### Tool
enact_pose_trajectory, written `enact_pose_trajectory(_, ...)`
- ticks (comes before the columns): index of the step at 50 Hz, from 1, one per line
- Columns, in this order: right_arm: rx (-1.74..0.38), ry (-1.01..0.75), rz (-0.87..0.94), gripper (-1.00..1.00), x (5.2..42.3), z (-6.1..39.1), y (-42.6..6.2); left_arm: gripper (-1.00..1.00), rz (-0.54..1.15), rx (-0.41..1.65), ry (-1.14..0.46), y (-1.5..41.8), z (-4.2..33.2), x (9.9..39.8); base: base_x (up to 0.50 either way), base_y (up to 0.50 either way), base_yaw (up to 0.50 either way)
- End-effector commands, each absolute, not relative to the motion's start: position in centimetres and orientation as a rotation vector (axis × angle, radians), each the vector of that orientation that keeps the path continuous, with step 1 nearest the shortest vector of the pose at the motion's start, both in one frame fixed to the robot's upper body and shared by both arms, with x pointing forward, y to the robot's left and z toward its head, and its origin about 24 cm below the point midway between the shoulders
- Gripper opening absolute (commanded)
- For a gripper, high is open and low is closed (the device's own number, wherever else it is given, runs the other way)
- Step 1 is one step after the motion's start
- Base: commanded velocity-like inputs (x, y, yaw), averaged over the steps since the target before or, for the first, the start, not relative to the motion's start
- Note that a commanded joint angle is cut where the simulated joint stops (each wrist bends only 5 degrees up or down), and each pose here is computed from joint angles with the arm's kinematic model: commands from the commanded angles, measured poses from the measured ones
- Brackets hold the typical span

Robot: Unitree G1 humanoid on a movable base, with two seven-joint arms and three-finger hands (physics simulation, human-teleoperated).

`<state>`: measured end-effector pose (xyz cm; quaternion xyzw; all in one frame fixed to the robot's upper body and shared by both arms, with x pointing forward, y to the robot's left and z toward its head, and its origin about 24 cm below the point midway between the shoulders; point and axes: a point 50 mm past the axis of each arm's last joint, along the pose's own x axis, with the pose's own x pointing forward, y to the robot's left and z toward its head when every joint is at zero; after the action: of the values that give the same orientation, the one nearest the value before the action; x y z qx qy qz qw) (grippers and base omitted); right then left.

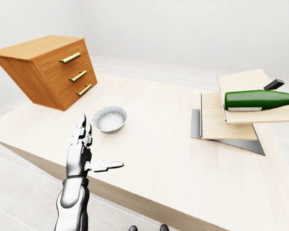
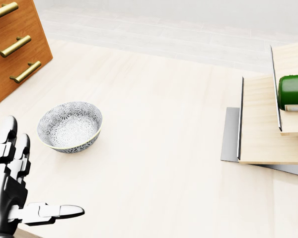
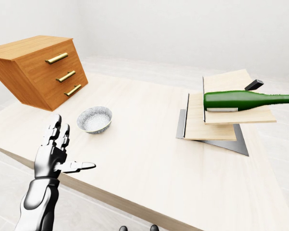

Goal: Put the wine bottle on the wine rack.

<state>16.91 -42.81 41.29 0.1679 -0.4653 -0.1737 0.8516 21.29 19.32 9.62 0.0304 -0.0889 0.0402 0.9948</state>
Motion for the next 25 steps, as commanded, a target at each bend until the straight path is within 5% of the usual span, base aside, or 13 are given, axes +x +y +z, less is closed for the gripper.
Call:
enact_pose_trajectory(1,0.345,-1.072,-0.227,1.00,14.1,45.0,-39.2,1.00,0.076,0.058,-0.176,19.2,9.4,21.7,0.00,0.00,0.00)
enact_pose_trajectory(25,0.430,-1.240,-0.026,1.00,8.0,48.3,-35.1,1.00,0.092,0.086,-0.265,19.1,9.8,22.6,0.00,0.00,0.00)
